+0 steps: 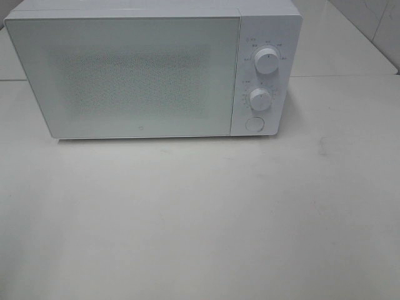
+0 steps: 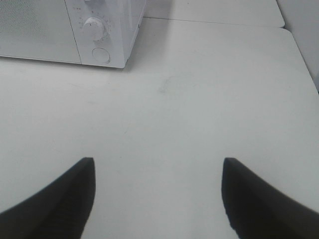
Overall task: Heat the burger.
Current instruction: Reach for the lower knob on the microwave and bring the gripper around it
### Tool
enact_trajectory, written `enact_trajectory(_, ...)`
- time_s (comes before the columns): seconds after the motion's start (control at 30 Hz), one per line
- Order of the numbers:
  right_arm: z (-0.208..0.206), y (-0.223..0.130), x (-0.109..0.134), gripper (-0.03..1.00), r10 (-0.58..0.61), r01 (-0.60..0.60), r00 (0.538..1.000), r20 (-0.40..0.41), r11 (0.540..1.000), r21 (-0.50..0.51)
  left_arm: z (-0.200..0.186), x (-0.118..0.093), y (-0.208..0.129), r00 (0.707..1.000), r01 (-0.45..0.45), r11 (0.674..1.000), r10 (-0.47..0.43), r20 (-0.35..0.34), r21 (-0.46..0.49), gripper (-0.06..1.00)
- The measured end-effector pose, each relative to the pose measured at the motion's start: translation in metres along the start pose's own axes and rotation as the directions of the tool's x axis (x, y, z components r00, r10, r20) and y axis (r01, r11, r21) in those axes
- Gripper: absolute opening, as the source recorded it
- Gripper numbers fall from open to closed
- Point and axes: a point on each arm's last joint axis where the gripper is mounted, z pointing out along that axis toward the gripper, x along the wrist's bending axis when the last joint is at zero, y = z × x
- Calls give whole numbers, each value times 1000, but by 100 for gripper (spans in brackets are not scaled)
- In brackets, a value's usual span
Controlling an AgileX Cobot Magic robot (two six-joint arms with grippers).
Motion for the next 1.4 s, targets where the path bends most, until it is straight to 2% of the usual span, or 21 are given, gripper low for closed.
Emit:
enact_trajectory(0.33, 0, 0, 0, 70, 0, 0, 1000, 0, 1000, 0, -20, -2, -14, 1000, -9, 989, 6, -22, -147, 97)
enact_trajectory(0.37, 0, 0, 0, 70, 0, 0, 1000, 0, 1000, 0, -25, -3, -18, 1000, -16, 982, 12, -26, -190, 97)
enact_trajectory(0.63, 0, 0, 0, 70, 0, 0, 1000, 0, 1000, 0, -41, -5, -34, 999, -38, 946, 27, -37, -321, 97)
enact_trajectory(1.4, 0, 0, 0, 70, 0, 0, 1000, 0, 1000, 0, -42, -6, -34, 999, -35, 945, 26, -31, -326, 97)
